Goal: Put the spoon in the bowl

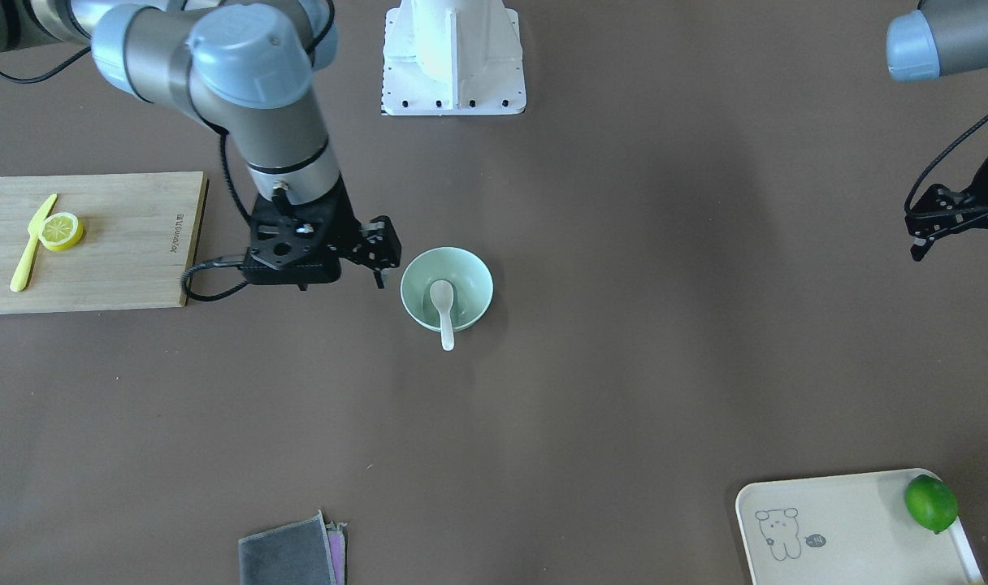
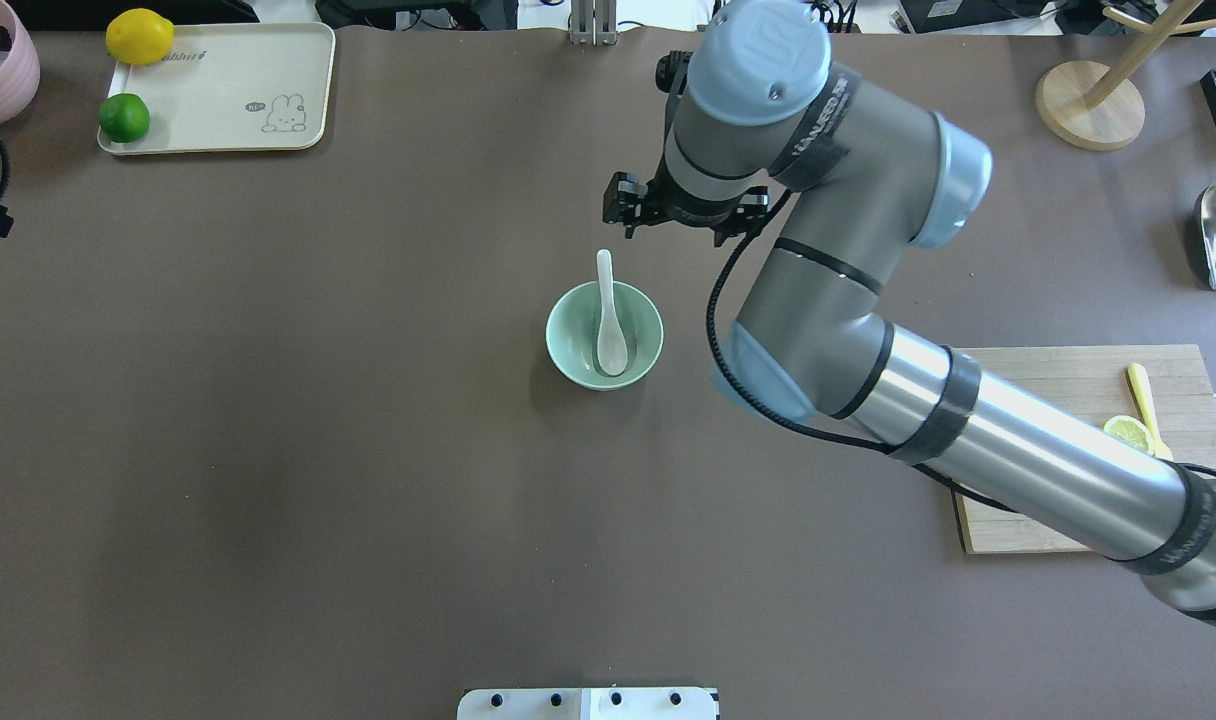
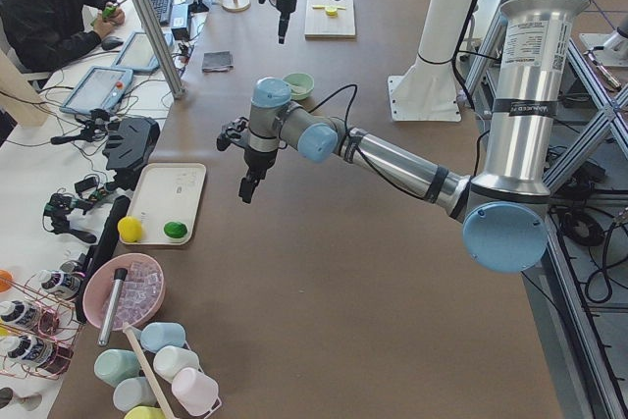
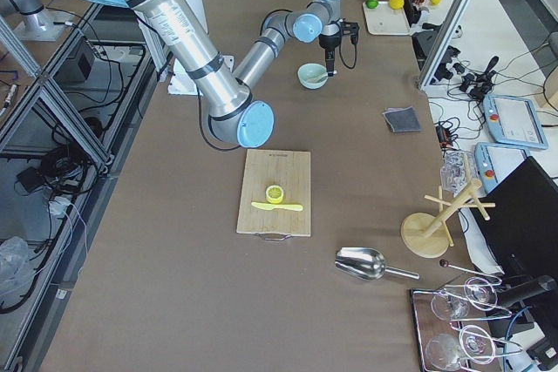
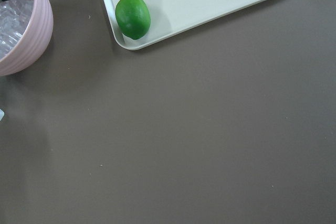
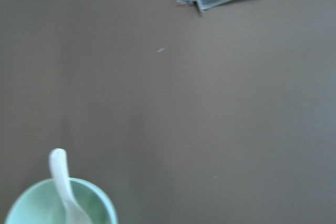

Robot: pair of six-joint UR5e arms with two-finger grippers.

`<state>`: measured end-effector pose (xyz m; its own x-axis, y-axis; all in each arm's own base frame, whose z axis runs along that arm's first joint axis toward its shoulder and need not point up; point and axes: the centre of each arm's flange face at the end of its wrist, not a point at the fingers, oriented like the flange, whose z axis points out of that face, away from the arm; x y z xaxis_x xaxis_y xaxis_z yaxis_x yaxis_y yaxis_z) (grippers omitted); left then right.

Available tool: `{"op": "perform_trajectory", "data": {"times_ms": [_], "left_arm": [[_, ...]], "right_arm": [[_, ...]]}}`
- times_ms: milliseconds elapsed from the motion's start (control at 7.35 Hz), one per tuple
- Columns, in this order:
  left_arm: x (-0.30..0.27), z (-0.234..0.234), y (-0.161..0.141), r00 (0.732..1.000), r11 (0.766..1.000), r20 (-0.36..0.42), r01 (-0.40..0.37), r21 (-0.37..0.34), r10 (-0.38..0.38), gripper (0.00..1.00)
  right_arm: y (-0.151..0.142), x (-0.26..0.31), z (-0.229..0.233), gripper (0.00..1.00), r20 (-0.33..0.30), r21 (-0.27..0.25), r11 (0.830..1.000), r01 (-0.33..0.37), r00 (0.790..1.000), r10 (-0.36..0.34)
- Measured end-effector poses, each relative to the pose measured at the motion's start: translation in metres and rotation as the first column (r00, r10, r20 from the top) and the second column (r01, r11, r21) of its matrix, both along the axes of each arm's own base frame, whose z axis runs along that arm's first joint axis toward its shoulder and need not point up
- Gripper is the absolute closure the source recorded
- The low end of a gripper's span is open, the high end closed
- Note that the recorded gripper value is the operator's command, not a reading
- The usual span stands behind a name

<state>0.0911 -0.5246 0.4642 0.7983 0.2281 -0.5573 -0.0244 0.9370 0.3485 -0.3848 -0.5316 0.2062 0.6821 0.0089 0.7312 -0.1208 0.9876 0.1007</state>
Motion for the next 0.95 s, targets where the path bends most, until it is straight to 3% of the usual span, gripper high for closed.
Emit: {"op": "perform_trajectory", "data": {"times_ms": [408, 680, 952], "left_arm": [[-0.054, 0.031, 0.005, 0.995, 0.993, -0.080, 0.054, -0.105, -0.062, 0.02], [-0.090, 0.063, 0.022, 0.990, 0.985, -0.104, 0.077, -0.156, -0.094, 0.02], [-0.107, 0.091, 0.033, 0.994, 0.986, -0.088, 0.048, -0.159, -0.063, 0.02]], "right_arm": [[-0.016, 0.191, 0.160, 0.00, -0.065, 0.005, 0.990, 0.140, 0.988, -0.139], [-0.027, 0.307, 0.268, 0.00, -0.037, -0.026, 0.982, 0.189, 0.981, -0.190], [-0.033, 0.383, 0.361, 0.00, -0.006, -0.079, 0.978, 0.193, 0.981, -0.194]]}}
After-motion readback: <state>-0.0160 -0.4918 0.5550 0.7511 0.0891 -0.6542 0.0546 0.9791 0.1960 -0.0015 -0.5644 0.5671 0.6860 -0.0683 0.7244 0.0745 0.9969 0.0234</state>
